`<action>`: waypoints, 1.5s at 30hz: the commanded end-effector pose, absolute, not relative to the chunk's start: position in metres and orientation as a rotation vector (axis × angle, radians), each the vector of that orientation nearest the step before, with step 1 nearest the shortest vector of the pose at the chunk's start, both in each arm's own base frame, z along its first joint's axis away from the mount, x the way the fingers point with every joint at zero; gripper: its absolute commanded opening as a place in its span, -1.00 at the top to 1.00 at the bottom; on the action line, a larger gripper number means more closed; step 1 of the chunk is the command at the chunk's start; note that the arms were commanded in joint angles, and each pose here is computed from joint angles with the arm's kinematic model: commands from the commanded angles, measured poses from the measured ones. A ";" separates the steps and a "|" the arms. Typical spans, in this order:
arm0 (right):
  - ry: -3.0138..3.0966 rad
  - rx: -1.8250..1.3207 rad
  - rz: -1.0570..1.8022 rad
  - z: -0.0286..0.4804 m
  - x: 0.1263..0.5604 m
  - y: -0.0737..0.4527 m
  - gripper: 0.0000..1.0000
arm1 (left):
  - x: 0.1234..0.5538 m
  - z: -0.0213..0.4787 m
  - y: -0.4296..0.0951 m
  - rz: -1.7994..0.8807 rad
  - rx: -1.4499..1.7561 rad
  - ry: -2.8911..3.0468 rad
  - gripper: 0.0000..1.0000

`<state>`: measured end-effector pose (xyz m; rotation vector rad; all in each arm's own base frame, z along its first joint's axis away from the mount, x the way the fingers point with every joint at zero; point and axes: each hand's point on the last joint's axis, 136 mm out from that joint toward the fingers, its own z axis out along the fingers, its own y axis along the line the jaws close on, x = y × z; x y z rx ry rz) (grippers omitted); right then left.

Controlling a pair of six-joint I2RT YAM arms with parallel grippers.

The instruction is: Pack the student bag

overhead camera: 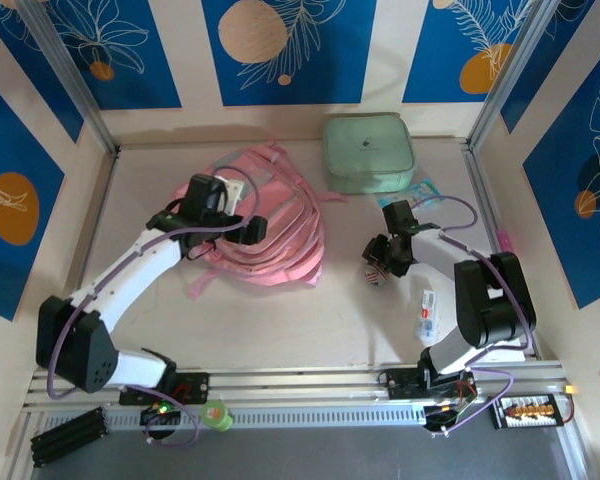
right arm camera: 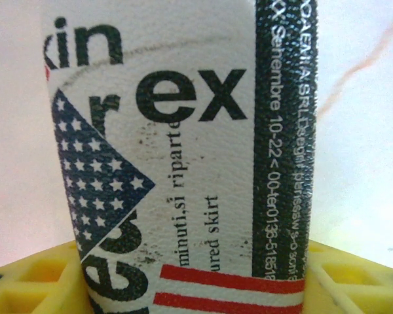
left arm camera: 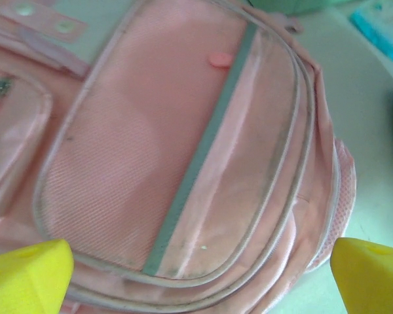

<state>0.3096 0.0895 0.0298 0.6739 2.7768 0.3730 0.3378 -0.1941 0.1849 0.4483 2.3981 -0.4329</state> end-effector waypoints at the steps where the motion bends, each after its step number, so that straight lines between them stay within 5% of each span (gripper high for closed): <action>1: 2.691 0.579 0.663 0.054 0.324 0.120 -0.11 | 0.334 0.176 -0.211 -0.303 0.671 2.414 -1.00; 7: 2.644 0.537 0.792 0.068 0.327 0.135 -0.11 | 0.337 0.145 -0.241 -0.072 0.995 2.435 -0.75; 13: 2.632 0.498 0.818 0.071 0.325 0.140 -0.11 | 0.358 0.123 -0.242 0.119 1.070 2.540 -0.32; 25: 2.623 0.501 0.843 0.073 0.323 0.143 -0.11 | 0.384 0.105 -0.245 0.366 1.130 2.546 0.21; 34: 2.610 0.461 0.906 0.084 0.323 0.150 -0.11 | 0.374 0.187 -0.250 0.259 1.047 2.426 0.95; 45: 2.514 0.118 1.092 0.133 0.315 0.197 -0.12 | 0.358 0.276 -0.247 0.055 0.856 2.210 1.00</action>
